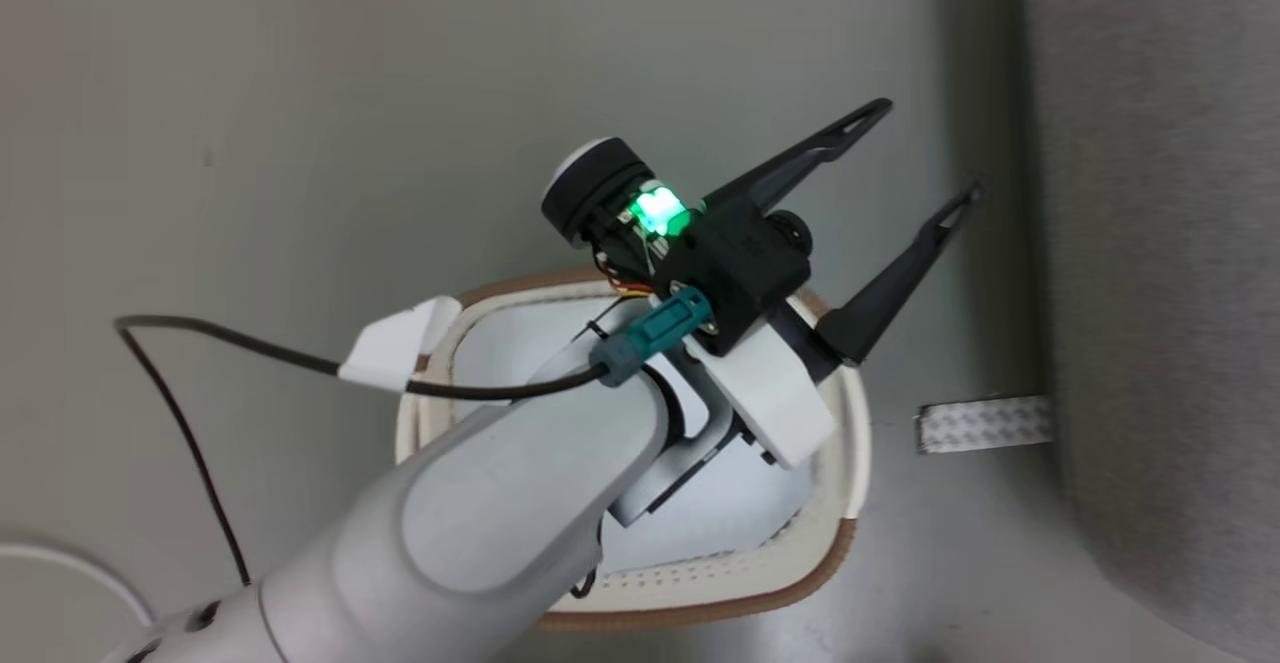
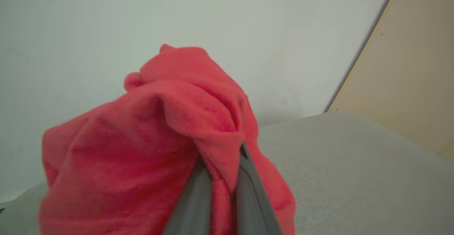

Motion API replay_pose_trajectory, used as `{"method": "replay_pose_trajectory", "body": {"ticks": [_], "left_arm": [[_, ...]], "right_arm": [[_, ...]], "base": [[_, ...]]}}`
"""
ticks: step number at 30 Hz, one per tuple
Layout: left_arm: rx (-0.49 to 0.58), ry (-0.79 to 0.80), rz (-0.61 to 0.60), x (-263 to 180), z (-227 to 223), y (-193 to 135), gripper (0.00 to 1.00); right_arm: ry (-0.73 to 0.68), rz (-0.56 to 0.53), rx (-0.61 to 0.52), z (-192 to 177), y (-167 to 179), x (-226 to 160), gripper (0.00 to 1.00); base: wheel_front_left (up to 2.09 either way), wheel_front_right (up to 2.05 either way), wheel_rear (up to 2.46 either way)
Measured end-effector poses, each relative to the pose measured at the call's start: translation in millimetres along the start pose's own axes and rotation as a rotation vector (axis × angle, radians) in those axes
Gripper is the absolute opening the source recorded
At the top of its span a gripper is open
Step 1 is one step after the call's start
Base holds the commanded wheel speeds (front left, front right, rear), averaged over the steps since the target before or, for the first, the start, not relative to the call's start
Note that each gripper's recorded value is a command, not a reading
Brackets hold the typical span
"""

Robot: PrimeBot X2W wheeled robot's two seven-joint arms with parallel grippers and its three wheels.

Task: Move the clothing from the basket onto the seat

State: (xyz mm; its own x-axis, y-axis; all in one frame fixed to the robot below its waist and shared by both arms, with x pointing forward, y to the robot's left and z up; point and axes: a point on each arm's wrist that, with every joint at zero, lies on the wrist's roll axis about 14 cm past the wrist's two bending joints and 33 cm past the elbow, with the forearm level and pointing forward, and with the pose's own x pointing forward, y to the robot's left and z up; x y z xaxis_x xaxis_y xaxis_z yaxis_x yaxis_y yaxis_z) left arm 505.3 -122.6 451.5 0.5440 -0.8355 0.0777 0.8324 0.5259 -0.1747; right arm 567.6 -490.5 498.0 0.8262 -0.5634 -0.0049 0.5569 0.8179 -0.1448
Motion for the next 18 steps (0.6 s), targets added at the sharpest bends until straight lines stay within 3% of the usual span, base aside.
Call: {"method": "replay_pose_trajectory", "body": {"ticks": [1,3,4,13,18], "left_arm": [[-0.004,0.011,0.008,-2.6,-5.4,3.0,1.00],[-0.006,0.022,0.020,-5.5,-10.2,6.4,1.00],[-0.010,0.036,0.042,-10.7,-17.4,12.7,1.00],[-0.022,0.059,0.104,-31.4,-16.8,14.4,1.00],[-0.008,0.051,0.165,-52.9,-0.7,12.5,1.00]], "right_arm": [[0.023,-0.004,0.000,-14.9,3.6,0.6,0.00],[0.049,0.002,-0.011,-29.5,9.7,0.1,0.33],[0.074,0.005,-0.010,-49.3,18.3,-1.9,1.00],[0.093,0.012,-0.049,-48.8,7.1,-30.9,1.00],[-0.020,0.051,-0.047,-4.4,-0.1,-60.8,1.00]], "base": [[0.00,0.00,0.00],[0.00,0.00,0.00],[0.00,0.00,0.00],[0.00,0.00,0.00],[0.00,0.00,0.00]]}}
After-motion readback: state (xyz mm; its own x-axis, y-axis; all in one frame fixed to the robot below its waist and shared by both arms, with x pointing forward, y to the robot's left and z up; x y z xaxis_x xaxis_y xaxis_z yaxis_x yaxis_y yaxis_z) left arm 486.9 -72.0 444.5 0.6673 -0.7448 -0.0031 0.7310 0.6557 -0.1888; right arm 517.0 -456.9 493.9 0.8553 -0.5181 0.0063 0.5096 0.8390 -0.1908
